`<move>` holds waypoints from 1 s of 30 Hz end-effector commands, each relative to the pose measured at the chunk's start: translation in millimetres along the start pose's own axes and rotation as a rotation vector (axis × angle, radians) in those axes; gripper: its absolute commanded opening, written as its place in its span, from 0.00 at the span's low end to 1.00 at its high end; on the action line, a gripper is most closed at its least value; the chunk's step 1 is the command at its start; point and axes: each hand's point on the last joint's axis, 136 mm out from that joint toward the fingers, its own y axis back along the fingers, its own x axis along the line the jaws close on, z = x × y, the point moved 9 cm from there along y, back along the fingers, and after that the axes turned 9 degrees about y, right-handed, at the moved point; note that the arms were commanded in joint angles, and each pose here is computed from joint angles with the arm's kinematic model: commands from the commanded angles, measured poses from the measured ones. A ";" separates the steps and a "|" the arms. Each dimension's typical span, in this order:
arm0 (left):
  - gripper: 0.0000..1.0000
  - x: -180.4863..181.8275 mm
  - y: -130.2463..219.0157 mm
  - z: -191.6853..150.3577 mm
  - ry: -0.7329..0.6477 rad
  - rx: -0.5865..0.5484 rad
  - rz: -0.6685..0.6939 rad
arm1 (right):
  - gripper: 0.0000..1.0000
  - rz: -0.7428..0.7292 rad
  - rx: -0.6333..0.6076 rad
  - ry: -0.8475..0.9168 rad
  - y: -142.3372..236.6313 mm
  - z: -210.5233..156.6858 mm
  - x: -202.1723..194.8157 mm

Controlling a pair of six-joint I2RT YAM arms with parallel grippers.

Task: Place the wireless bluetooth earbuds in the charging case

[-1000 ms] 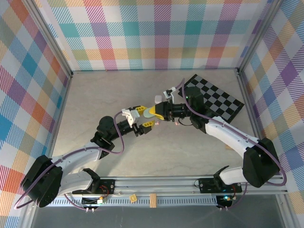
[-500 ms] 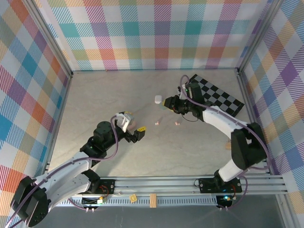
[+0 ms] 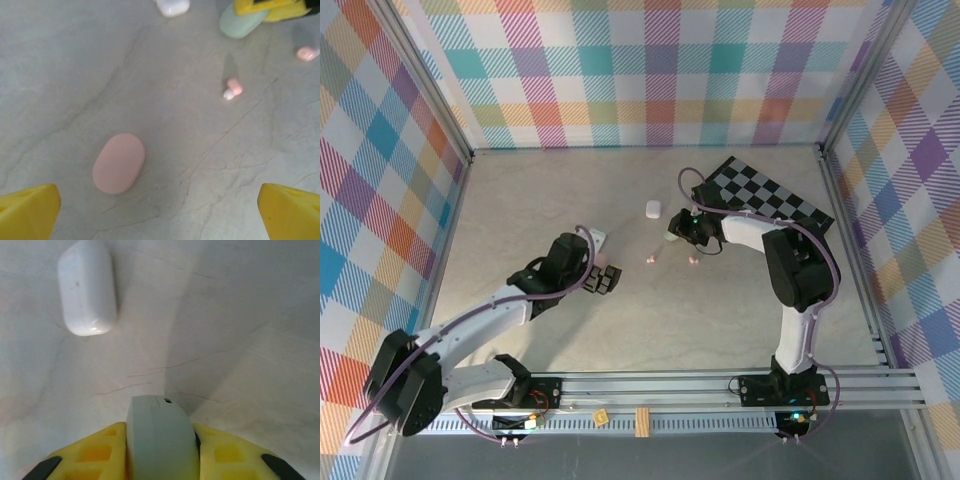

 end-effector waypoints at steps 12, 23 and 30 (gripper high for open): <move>0.98 21.6 -44.8 -3.1 -0.053 0.419 0.095 | 0.77 -0.086 -0.118 0.083 53.2 10.2 2.7; 0.84 35.5 -83.0 -0.3 -0.082 0.508 0.111 | 0.80 -0.069 -0.162 0.143 109.2 -11.1 9.0; 0.68 36.9 -95.7 2.7 -0.080 0.510 0.083 | 0.80 -0.082 -0.171 0.149 120.9 -19.4 6.2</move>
